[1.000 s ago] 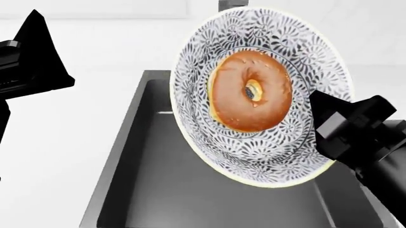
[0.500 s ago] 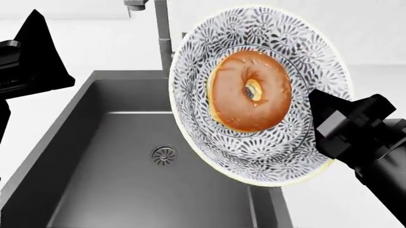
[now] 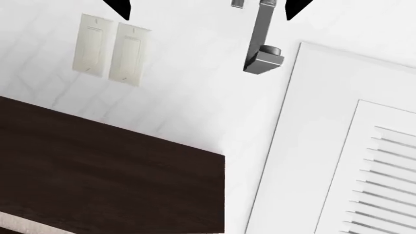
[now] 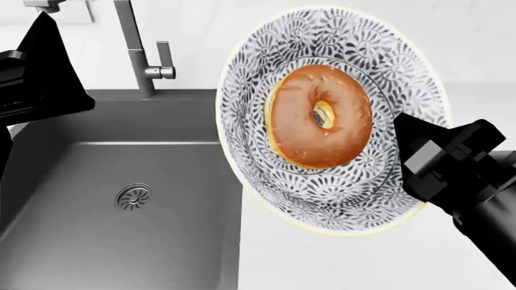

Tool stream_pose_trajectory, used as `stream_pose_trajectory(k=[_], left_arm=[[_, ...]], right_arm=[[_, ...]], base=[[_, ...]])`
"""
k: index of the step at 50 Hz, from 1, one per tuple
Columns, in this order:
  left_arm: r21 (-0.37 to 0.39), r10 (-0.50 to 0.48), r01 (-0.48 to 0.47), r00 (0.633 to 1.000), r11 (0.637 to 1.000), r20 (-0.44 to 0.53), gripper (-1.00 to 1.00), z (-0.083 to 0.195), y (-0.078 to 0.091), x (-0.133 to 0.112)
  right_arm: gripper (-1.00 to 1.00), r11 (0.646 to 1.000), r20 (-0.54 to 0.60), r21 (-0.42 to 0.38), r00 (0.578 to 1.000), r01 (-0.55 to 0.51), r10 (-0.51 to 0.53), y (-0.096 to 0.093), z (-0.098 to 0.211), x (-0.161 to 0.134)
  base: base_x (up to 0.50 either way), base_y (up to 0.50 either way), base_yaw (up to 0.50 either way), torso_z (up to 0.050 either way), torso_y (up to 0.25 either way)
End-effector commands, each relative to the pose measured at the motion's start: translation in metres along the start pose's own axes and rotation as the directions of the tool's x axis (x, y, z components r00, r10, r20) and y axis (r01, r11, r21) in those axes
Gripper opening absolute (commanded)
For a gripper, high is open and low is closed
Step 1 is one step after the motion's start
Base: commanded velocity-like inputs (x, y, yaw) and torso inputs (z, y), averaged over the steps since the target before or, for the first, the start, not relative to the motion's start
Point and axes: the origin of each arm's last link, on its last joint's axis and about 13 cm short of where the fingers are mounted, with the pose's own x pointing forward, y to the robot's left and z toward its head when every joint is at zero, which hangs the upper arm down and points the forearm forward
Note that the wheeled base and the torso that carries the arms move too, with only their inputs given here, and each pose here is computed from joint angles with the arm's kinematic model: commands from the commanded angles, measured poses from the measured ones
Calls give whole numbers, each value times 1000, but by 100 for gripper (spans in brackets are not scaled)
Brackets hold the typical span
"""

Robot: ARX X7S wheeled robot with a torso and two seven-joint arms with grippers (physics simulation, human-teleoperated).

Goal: Pick up the bowl with donut and place it on the tray. Pick up the cupcake and place it on the tray.

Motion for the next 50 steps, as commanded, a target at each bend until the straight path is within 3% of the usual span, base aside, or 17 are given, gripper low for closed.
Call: stream_pose_trajectory(k=[1, 50], left_arm=[[1, 0, 0, 1000, 1000, 1, 100, 0, 0, 0], [1, 0, 0, 1000, 1000, 2, 100, 0, 0, -1]], right_arm=[[-100, 1000, 21, 5, 1000, -11, 11, 0, 3, -1], [-100, 1000, 28, 4, 1000, -2, 2, -1, 3, -1]], base=[[-1, -500, 0, 0, 0], [-2, -500, 0, 0, 0]])
